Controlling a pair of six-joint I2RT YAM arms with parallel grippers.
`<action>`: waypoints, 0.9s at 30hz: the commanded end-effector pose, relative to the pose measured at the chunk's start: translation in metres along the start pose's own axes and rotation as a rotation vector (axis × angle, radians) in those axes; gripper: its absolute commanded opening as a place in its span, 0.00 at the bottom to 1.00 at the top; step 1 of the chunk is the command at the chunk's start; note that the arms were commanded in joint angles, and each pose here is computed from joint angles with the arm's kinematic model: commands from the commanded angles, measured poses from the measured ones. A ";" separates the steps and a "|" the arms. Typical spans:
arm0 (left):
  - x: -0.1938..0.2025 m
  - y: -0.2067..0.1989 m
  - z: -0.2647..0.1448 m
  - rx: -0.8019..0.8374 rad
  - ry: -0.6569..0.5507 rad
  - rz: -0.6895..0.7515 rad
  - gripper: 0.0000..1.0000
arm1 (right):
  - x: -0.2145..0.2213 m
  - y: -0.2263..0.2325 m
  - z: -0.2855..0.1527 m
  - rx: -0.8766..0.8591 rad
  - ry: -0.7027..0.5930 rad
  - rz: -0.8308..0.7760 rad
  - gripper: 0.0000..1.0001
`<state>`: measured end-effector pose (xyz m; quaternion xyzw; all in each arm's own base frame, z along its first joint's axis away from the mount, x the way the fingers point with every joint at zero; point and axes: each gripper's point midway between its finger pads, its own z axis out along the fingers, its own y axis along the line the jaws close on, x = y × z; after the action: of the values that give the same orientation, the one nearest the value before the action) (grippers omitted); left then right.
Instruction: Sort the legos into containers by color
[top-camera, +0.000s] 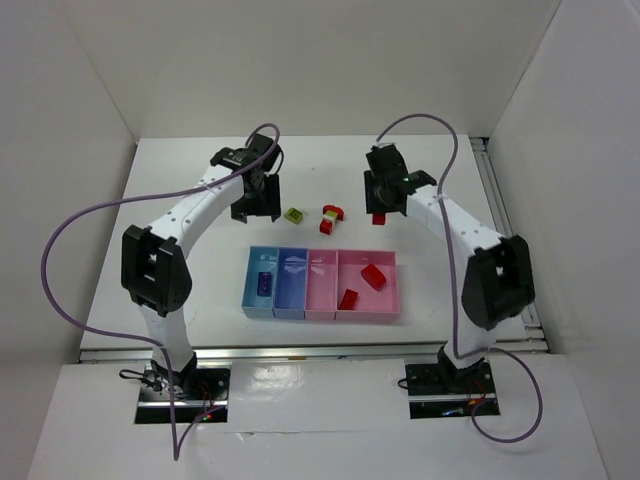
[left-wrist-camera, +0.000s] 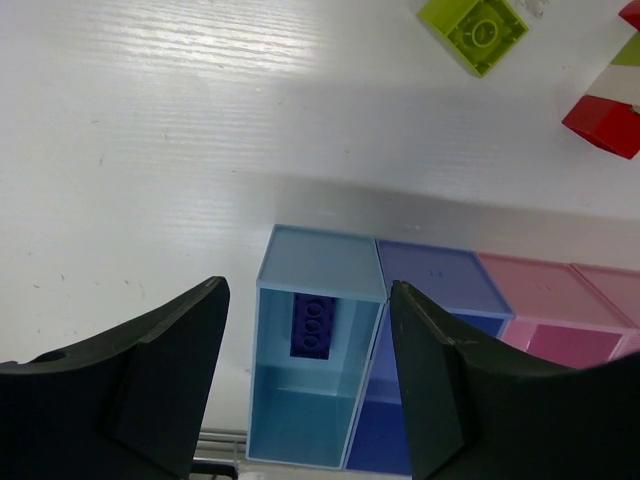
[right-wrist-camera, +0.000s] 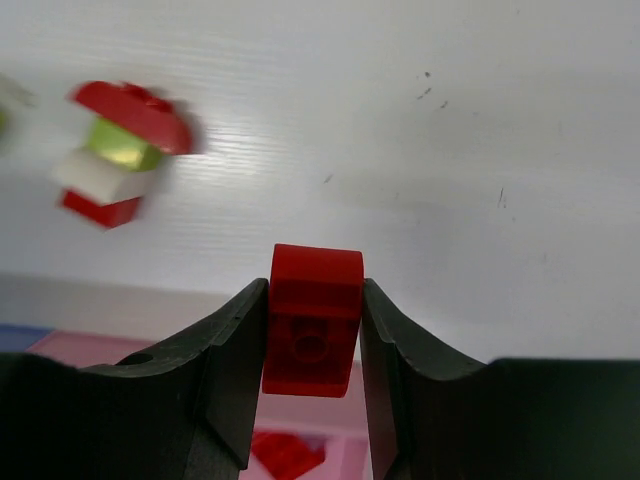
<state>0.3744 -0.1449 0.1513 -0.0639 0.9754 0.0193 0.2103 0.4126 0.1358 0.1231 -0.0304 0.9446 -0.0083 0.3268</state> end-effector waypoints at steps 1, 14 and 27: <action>-0.002 -0.008 -0.007 0.059 0.003 0.021 0.76 | 0.003 0.015 -0.060 0.005 -0.075 0.028 0.29; -0.018 -0.045 0.037 0.094 0.077 -0.056 0.83 | 0.125 0.075 -0.130 -0.116 0.056 -0.013 0.32; -0.019 -0.067 0.083 0.085 0.185 -0.247 0.90 | 0.099 0.061 -0.114 0.043 0.017 -0.030 0.85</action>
<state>0.4287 -0.1953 0.0721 -0.1383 0.9825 -0.0318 0.1203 0.2424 0.1974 0.1153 -0.0628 0.9600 -0.0172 0.2723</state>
